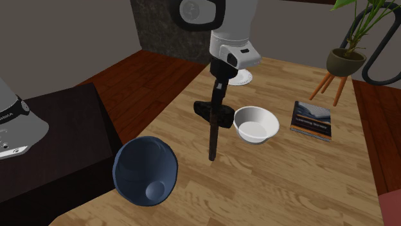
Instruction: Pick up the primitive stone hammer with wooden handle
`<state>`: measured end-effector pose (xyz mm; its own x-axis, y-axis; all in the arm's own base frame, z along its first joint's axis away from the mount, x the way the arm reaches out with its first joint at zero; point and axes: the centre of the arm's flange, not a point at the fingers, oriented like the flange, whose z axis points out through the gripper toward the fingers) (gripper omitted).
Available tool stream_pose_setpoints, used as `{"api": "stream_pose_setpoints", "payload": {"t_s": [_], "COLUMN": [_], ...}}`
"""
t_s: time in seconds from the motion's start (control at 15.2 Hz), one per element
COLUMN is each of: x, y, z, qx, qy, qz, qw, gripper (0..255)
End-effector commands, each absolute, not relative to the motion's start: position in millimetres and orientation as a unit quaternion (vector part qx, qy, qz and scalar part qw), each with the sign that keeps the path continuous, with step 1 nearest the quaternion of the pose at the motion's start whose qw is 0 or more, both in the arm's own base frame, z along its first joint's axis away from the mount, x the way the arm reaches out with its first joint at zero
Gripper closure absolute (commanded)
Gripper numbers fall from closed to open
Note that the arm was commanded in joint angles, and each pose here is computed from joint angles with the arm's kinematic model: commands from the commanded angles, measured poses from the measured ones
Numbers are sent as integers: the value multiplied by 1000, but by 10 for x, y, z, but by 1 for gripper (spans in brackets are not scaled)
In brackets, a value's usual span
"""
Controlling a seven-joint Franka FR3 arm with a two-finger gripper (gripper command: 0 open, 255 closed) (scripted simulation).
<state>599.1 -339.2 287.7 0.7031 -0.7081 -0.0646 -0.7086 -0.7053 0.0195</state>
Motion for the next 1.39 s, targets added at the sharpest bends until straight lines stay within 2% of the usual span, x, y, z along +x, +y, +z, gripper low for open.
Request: {"api": "stream_pose_setpoints", "payload": {"t_s": [0.0,0.46,0.53,1.32], "x": [6000,6000,6008,5999], "y": [-3443,-3443,-3446,-3443], "z": [2770,2475,2472,2634], "qx": [-921,-921,-921,-921], "qy": [387,387,387,387], "qz": [33,33,33,33], "qw": [4,4,4,4], "gripper": [0,0,255,255]}}
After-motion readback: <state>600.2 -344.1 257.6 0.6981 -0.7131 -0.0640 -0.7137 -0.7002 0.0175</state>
